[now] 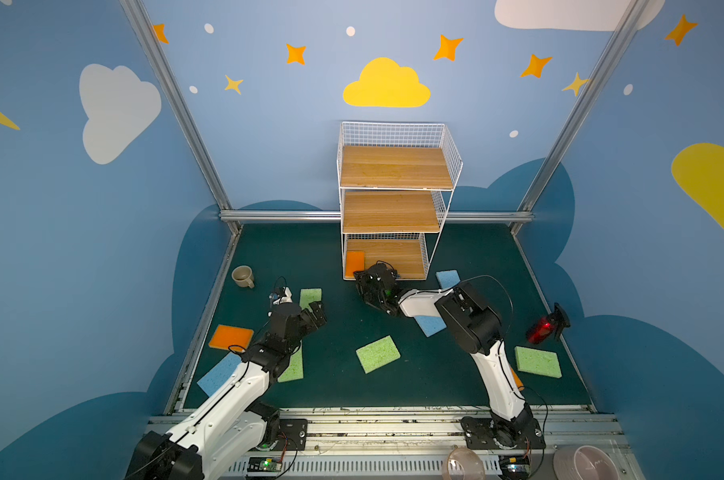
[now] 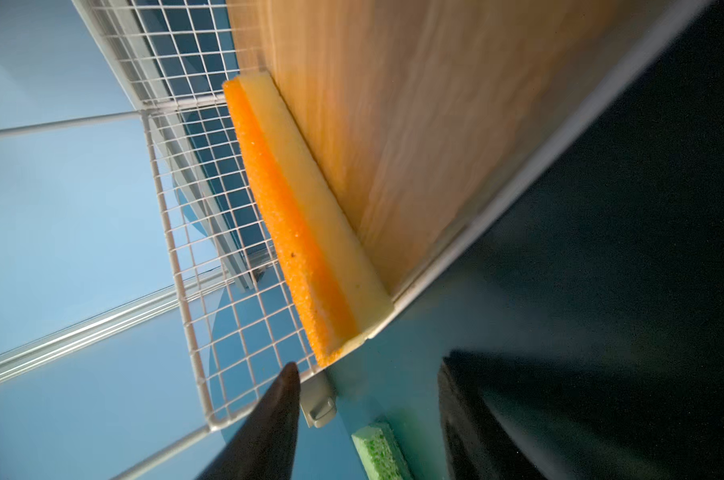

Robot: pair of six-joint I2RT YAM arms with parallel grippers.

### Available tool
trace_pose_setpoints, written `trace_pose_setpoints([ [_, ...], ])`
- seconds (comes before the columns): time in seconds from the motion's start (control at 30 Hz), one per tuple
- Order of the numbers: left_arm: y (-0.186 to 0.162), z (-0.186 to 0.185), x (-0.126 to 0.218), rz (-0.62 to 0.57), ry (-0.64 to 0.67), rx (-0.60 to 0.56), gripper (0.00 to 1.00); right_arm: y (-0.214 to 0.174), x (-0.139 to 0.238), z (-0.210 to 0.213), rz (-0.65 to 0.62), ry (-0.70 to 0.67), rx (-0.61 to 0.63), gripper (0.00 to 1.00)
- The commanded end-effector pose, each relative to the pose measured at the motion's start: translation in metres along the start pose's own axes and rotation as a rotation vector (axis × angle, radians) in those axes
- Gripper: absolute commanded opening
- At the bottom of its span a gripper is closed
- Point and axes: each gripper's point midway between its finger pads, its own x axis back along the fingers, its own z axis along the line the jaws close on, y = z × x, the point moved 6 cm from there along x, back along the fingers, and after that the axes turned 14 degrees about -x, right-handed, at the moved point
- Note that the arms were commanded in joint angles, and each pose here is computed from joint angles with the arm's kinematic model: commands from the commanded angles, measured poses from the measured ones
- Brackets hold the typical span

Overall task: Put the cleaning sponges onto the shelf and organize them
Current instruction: 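Open the right gripper and withdraw it while the left gripper moves toward the mug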

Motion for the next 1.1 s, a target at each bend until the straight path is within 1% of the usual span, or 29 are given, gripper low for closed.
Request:
trace_pose_setpoints([
  [0.0,0.011,0.001,0.010,-0.030,0.018,-0.004,1.00,-0.003,0.030,0.032,0.052,0.063,0.053,0.56],
  [0.13,0.020,0.002,0.020,-0.005,0.074,-0.028,1.00,0.001,0.056,0.038,0.103,0.043,0.122,0.57],
  [0.27,0.028,0.011,0.030,0.054,0.181,-0.044,0.98,0.001,0.083,0.044,0.219,0.011,0.245,0.55],
  [0.37,0.033,0.020,0.032,0.108,0.223,-0.033,0.96,0.006,0.102,0.044,0.299,-0.018,0.320,0.55],
  [0.43,0.038,0.025,0.032,0.140,0.230,-0.027,0.91,0.011,0.112,0.043,0.362,-0.056,0.362,0.55],
  [0.53,0.051,0.034,0.039,0.197,0.277,-0.037,0.79,0.020,0.127,0.035,0.464,-0.109,0.399,0.56],
  [0.6,0.060,0.044,0.041,0.254,0.293,-0.022,0.78,0.027,0.139,0.029,0.493,-0.115,0.421,0.56],
  [0.77,0.066,0.077,0.030,0.398,0.299,0.087,0.84,0.033,0.156,0.015,0.484,-0.082,0.483,0.61],
  [0.9,0.064,0.108,0.019,0.492,0.372,0.123,0.87,0.033,0.168,0.015,0.478,-0.058,0.554,0.65],
  [0.97,0.065,0.123,0.015,0.519,0.404,0.139,0.87,0.034,0.177,0.017,0.449,-0.068,0.614,0.69],
  [1.07,0.062,0.143,0.011,0.553,0.458,0.149,0.86,0.040,0.196,0.022,0.352,-0.083,0.723,0.78],
])
